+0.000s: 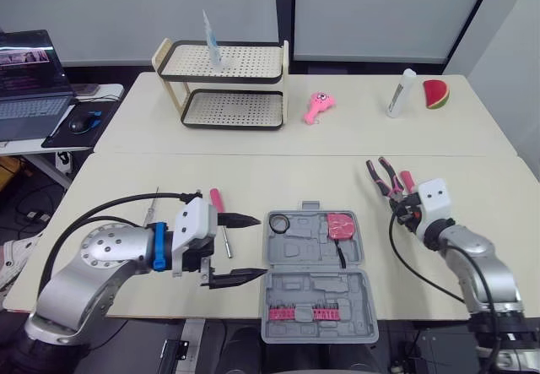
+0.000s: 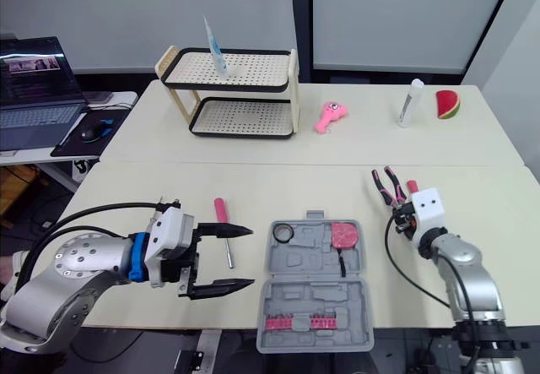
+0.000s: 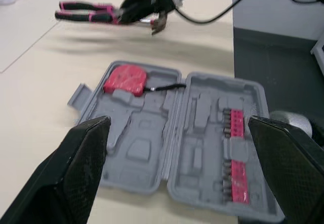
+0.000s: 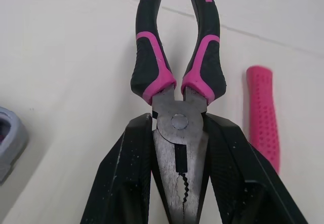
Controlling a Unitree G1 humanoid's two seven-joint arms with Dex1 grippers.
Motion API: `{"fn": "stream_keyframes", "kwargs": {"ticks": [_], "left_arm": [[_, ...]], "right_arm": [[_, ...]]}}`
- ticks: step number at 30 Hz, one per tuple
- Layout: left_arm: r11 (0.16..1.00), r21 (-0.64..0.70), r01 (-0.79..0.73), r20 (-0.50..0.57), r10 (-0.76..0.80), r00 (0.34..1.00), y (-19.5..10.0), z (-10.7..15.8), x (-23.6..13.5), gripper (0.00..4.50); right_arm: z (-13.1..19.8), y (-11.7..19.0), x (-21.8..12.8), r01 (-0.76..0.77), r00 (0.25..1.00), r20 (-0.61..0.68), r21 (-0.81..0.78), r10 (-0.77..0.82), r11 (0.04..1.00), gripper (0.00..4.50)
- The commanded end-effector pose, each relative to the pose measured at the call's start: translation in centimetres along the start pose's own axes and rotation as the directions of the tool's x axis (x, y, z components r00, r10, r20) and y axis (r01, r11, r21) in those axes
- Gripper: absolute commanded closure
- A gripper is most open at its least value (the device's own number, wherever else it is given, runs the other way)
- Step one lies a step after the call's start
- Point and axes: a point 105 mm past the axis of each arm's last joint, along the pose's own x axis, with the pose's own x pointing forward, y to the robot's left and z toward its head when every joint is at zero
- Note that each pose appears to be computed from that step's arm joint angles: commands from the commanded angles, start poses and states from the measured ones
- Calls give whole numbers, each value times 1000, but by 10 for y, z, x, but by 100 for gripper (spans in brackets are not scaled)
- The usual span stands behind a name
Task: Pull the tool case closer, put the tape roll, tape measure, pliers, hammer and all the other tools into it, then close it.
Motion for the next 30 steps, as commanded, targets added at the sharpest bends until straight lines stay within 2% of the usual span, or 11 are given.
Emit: {"fn": "stream_keyframes", "kwargs": {"ticks": [1, 3, 6, 12, 14, 18, 30], "left_arm": [[998, 63, -9, -50, 12, 999, 1, -3, -15, 0], [997, 73, 3, -90, 4, 996, -1, -11, -21, 0], [997, 73, 6, -126, 3, 992, -4, -19, -28, 0], [998, 69, 6, -156, 5, 988, -6, -30, -34, 0], [998, 65, -3, -159, 13, 987, -5, -32, -35, 0], [998, 55, -14, -161, 22, 987, -5, -35, -38, 0], [999, 46, -17, -159, 24, 987, -5, -37, -36, 0]], "right_arm": [[40, 25, -12, -242, 965, 52, -194, 256, 951, 322], [49, 37, -19, -364, 924, -4, -316, 382, 876, 322], [58, 55, -29, -542, 825, -141, -473, 547, 695, 322], [54, 78, -33, -720, 665, -367, -549, 651, 425, 322], [51, 85, -31, -744, 633, -409, -556, 658, 370, 322], [48, 99, -19, -754, 615, -439, -570, 655, 325, 322], [43, 137, 7, -768, 594, -438, -560, 675, 312, 322]]}}
